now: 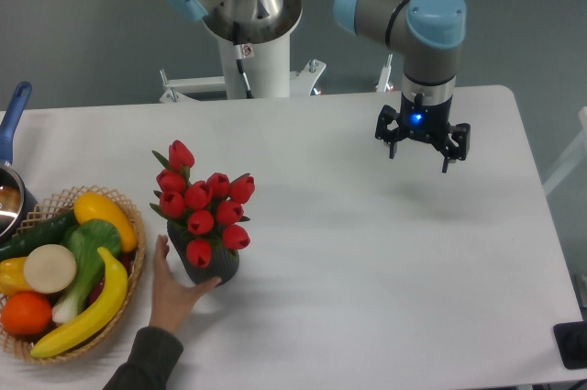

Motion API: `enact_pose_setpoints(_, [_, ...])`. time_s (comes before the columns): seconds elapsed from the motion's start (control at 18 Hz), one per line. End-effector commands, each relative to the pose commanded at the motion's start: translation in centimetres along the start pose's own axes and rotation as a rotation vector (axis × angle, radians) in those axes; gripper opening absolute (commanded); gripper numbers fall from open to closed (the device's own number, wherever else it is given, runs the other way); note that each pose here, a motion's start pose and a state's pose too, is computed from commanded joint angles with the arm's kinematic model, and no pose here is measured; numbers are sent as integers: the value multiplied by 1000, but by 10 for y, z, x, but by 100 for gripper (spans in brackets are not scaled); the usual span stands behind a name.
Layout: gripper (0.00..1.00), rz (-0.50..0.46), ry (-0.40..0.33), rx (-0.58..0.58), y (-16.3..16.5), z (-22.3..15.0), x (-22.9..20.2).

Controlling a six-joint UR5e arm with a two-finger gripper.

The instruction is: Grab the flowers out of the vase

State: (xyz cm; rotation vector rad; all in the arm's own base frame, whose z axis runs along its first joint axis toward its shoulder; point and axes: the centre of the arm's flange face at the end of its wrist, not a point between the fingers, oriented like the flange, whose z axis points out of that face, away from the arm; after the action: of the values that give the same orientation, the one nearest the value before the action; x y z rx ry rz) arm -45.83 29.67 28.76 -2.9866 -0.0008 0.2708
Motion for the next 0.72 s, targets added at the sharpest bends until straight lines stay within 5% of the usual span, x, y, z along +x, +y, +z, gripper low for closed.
enact_pose_setpoints(0.72, [100, 11, 71, 130, -30, 11, 18])
